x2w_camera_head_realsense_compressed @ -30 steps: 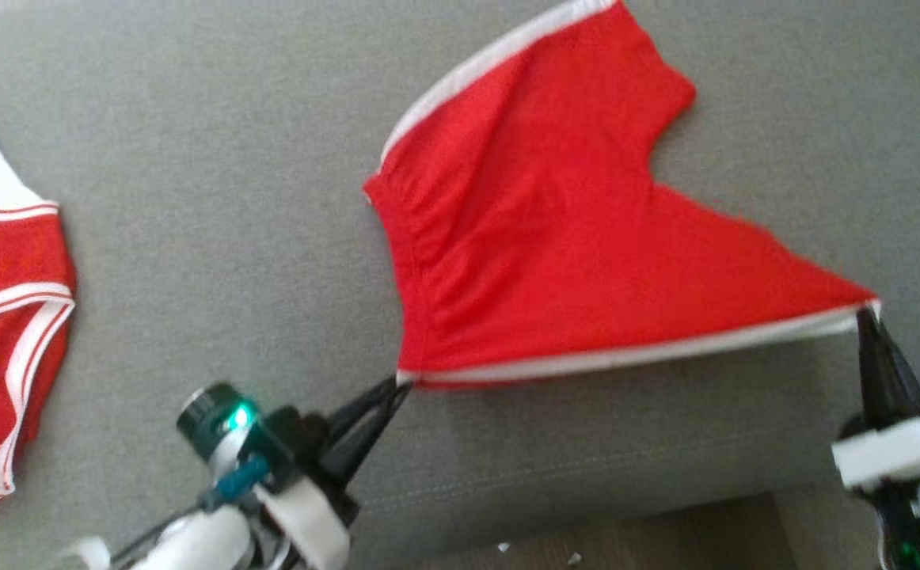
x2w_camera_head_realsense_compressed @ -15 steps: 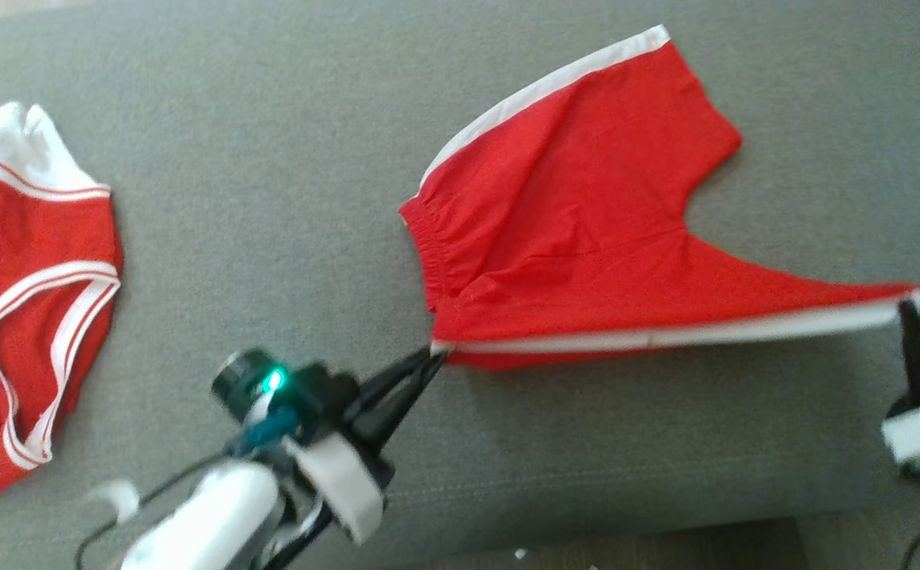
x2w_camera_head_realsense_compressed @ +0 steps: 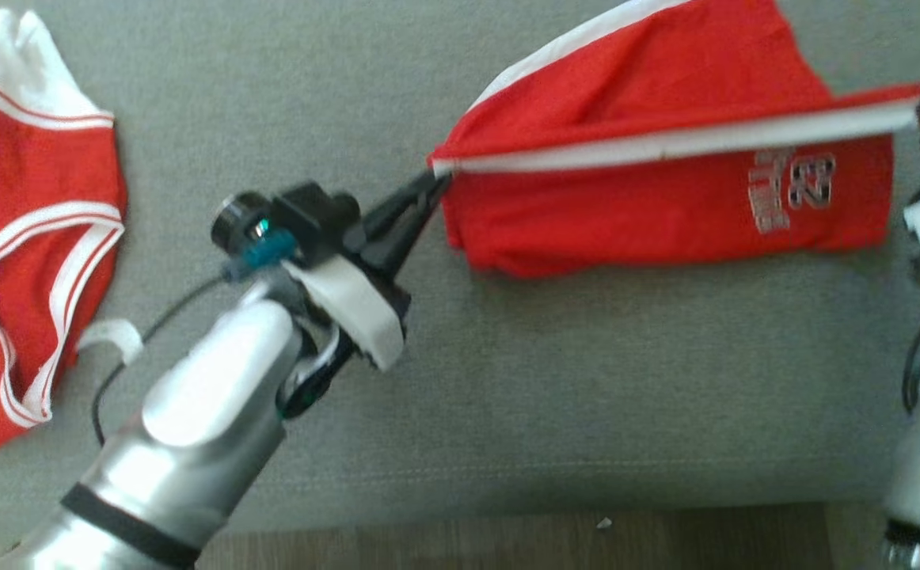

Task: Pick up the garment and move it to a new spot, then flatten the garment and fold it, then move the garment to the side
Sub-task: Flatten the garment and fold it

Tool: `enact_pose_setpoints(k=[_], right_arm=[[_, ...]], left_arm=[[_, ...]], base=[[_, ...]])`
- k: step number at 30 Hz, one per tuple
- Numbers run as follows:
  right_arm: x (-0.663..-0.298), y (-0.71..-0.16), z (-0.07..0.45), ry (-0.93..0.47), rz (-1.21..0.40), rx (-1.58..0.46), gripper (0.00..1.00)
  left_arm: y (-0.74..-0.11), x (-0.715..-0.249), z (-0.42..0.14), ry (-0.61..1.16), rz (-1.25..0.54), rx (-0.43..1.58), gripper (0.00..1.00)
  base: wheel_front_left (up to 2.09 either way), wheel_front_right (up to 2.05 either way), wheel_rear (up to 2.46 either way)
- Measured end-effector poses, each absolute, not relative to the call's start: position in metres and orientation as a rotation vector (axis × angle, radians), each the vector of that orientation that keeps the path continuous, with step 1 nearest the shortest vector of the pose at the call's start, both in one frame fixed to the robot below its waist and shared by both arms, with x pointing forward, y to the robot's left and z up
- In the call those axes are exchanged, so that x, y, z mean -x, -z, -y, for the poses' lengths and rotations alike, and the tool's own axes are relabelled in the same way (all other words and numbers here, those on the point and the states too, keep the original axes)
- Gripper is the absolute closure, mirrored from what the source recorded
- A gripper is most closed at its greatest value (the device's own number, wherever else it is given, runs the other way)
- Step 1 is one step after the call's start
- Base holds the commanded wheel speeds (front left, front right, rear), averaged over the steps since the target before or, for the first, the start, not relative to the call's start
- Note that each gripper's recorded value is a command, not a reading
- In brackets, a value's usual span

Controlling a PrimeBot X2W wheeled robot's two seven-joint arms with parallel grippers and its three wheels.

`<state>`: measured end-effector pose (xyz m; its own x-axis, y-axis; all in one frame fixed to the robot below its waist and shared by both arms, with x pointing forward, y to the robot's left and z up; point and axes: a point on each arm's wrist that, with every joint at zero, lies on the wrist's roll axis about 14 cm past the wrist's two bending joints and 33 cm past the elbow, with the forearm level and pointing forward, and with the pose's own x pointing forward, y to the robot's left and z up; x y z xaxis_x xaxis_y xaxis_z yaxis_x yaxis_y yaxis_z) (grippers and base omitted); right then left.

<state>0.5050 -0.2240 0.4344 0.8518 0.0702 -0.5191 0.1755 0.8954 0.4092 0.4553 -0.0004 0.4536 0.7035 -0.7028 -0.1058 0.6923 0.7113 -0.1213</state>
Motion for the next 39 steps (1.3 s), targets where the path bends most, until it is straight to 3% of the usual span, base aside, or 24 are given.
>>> enact_pose_setpoints(k=[6,17,18,19,20,21,22,29,39], right_arm=[[-0.549,-0.426,0.211,0.017,-0.594,-0.391,1.00],[-0.601,-0.409,0.184,-0.053,-0.656,-0.292,1.00],[-0.607,-0.406,0.180,-0.061,-0.664,-0.276,0.45],[-0.611,-0.405,0.178,-0.064,-0.658,-0.274,0.00],[-0.614,-0.405,0.175,-0.071,-0.648,-0.269,0.00],[-0.617,-0.407,0.173,-0.073,-0.632,-0.269,0.00],[-0.620,-0.409,0.172,-0.076,-0.614,-0.270,0.00],[-0.625,-0.451,0.172,-0.103,-0.373,-0.197,0.00],[-0.539,-0.434,0.159,-0.178,-0.303,-0.042,0.00]], left_arm=[[-0.446,-0.483,-0.009,0.693,-0.187,0.202,1.00],[-0.423,-0.512,-0.026,0.628,-0.256,0.237,1.00],[-0.416,-0.514,-0.027,0.623,-0.272,0.240,1.00],[-0.413,-0.514,-0.026,0.625,-0.282,0.240,1.00],[-0.411,-0.514,-0.027,0.622,-0.289,0.243,0.68],[-0.409,-0.515,-0.029,0.614,-0.290,0.244,0.27],[-0.407,-0.516,-0.030,0.608,-0.292,0.242,0.00],[-0.423,-0.517,-0.038,0.570,-0.248,0.237,0.00],[-0.473,-0.473,-0.080,0.306,-0.049,0.190,0.00]], base=[[0.00,0.00,0.00],[0.00,0.00,0.00],[0.00,0.00,0.00],[0.00,0.00,0.00],[0.00,0.00,0.00],[0.00,0.00,0.00],[0.00,0.00,0.00],[0.00,0.00,0.00],[0.00,0.00,0.00]])
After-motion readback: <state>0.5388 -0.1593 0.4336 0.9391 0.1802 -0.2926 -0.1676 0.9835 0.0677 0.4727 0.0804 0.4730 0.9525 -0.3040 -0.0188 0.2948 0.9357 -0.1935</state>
